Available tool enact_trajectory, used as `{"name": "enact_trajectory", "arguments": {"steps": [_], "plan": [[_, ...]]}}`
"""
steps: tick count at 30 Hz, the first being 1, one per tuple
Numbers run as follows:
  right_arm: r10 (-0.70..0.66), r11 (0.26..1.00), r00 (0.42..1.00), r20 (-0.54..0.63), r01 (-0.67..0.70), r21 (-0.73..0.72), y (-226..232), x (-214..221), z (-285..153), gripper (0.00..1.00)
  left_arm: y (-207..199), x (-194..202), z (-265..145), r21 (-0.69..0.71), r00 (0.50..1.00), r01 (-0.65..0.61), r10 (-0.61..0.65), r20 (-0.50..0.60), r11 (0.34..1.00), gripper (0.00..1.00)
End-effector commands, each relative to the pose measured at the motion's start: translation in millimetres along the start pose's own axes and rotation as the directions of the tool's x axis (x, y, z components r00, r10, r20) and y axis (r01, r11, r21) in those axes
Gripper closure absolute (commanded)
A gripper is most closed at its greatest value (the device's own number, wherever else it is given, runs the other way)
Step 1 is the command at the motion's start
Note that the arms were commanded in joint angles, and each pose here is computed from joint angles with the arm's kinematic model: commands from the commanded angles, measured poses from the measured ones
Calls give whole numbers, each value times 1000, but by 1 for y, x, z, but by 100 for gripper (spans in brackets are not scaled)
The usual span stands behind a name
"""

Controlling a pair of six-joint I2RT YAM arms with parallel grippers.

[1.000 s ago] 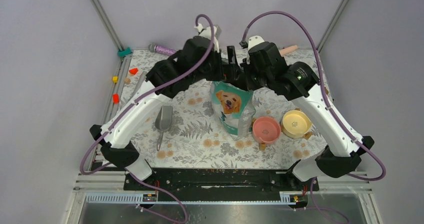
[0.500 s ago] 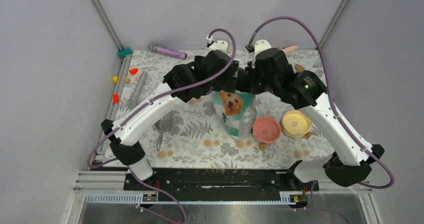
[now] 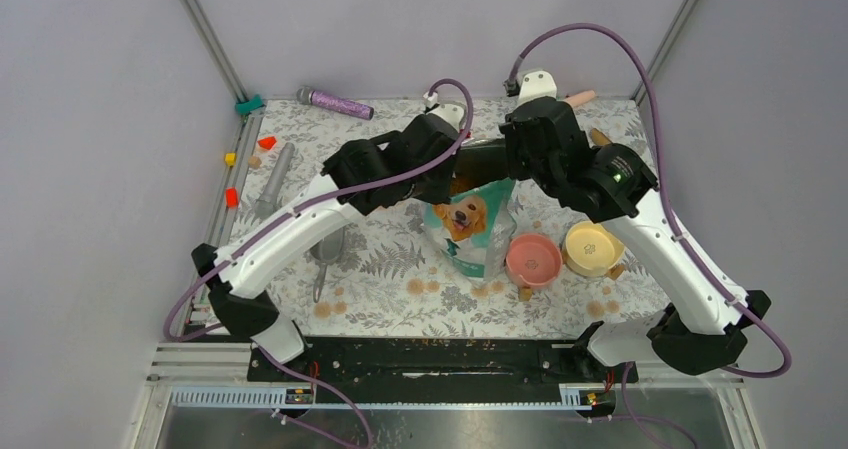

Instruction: Serve the pet food

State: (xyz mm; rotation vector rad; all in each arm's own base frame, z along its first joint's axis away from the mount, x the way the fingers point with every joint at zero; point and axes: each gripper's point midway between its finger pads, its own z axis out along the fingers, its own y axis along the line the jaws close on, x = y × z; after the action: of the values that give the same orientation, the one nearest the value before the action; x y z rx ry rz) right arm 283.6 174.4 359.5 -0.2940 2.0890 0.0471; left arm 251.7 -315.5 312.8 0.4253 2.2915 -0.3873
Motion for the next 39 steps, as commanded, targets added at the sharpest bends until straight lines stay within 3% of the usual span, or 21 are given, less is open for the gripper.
{"name": "enact_trajectory", "arguments": {"steps": [1,2,4,6,8,10,14,19,22,23,25,30,32,35,36,39], "plan": [[50,962,973,223,-107,250,-70,-54,-46,88,24,-39,-68,36,980,-12,4,197,999,100],[55,967,975,217,-106,233,-68,-54,-48,89,31,-45,-69,37,978,-1,-7,208,999,100],[51,990,983,174,-74,124,-50,-51,-49,100,45,-59,-66,49,976,38,-47,212,998,100],[41,996,994,101,-33,-79,-11,-42,-47,100,62,-75,-58,38,973,62,-69,221,997,100],[34,933,999,-5,-34,-359,46,-29,-51,100,75,-97,-52,19,965,71,-73,251,997,100],[40,879,997,-65,-66,-471,77,-24,-55,100,80,-122,-44,28,960,68,-73,269,997,100],[68,888,995,-68,-92,-450,94,-28,-51,100,82,-150,-21,93,958,68,-91,272,993,100],[224,921,975,7,-210,-327,75,-47,-42,100,78,-146,-7,143,965,39,-74,252,989,100],[288,920,955,68,-257,-298,67,-55,-39,86,70,-138,-7,190,967,39,-85,239,981,100],[305,914,948,91,-265,-306,64,-59,-43,84,68,-134,-6,200,969,42,-88,229,979,93],[320,904,940,120,-265,-335,65,-63,-46,78,65,-134,-14,221,967,44,-97,237,974,66],[336,864,921,197,-219,-453,73,-75,-63,44,56,-146,-48,278,940,50,-140,310,959,4],[343,859,914,216,-212,-467,72,-78,-68,34,52,-150,-65,306,928,43,-151,341,951,1],[348,855,908,234,-205,-476,69,-78,-74,6,51,-152,-91,303,907,26,-150,394,953,1],[349,854,906,238,-204,-478,67,-77,-75,1,53,-152,-99,287,899,29,-151,412,958,1],[341,865,906,251,-197,-462,59,-67,-76,1,75,-145,-121,192,875,73,-155,459,979,1]]}}
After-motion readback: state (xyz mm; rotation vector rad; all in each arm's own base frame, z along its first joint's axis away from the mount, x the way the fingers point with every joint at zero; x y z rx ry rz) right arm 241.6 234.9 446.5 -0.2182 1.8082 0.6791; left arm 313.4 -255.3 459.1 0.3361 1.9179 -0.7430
